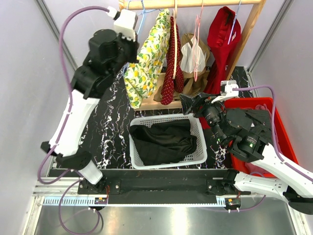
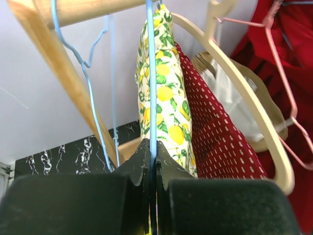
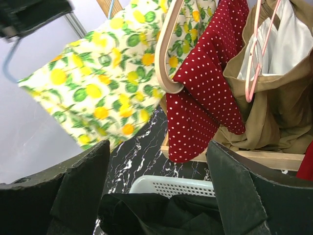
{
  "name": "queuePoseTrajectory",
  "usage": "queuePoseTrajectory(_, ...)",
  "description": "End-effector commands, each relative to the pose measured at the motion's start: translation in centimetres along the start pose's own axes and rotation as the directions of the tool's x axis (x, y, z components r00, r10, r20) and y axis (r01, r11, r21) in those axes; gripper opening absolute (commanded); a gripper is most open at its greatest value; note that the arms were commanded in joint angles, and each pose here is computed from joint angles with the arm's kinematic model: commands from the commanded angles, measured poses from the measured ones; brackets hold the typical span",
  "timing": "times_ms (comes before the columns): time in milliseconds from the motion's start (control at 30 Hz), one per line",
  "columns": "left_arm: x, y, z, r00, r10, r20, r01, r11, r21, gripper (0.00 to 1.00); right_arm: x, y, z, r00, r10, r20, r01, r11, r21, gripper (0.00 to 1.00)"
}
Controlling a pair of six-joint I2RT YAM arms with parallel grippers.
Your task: Remove the skirt from the hanger
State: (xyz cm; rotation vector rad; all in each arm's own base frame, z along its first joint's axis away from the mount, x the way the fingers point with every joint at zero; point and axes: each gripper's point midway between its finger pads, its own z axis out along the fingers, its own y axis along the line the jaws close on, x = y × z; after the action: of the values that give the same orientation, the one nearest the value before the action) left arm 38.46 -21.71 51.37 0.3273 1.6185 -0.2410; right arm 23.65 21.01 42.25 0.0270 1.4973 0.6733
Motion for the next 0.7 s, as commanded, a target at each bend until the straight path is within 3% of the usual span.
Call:
queuePoseTrajectory(0, -1.9, -0.9, -3.5, 0.998, -0.021, 0.064, 0.014, 0.994, 0.106, 0.00, -1.3, 0.6, 0.1, 0.999, 0.027, 0.030, -0.027, 1.000, -0.014, 0.88)
queuePoseTrajectory(133, 1.7, -2.2, -4.2, 0.999, 0.029, -0.026, -0.024, 0.981, 0.194, 0.00, -1.7, 0.6, -0.1, 0.999, 0.029, 0.034, -0.029, 0.999, -0.018, 0.88)
queuePoseTrajectory(333, 2.1, -2.2, -9.3, 0.996, 0.087, -0.021, -0.078, 0.958, 0.277, 0.00, -2.0, 0.3, -0.1, 0.999, 0.009, 0.038, -0.009, 1.000, 0.001, 0.89)
queuePoseTrajectory(467, 2.3, -1.3, -14.7, 0.989, 0.146, 0.021, -0.145, 0.936, 0.320, 0.00, -1.8, 1.5, 0.3, 0.999, 0.022, 0.028, -0.021, 0.999, -0.041, 0.98)
queuePoseTrajectory(667, 1.0, -0.6, -23.0, 0.967, 0.194, 0.164, -0.244, 0.891, 0.383, 0.00, -0.6, 4.0, 0.9, 0.998, 0.064, -0.013, -0.065, 0.986, -0.153, 1.00)
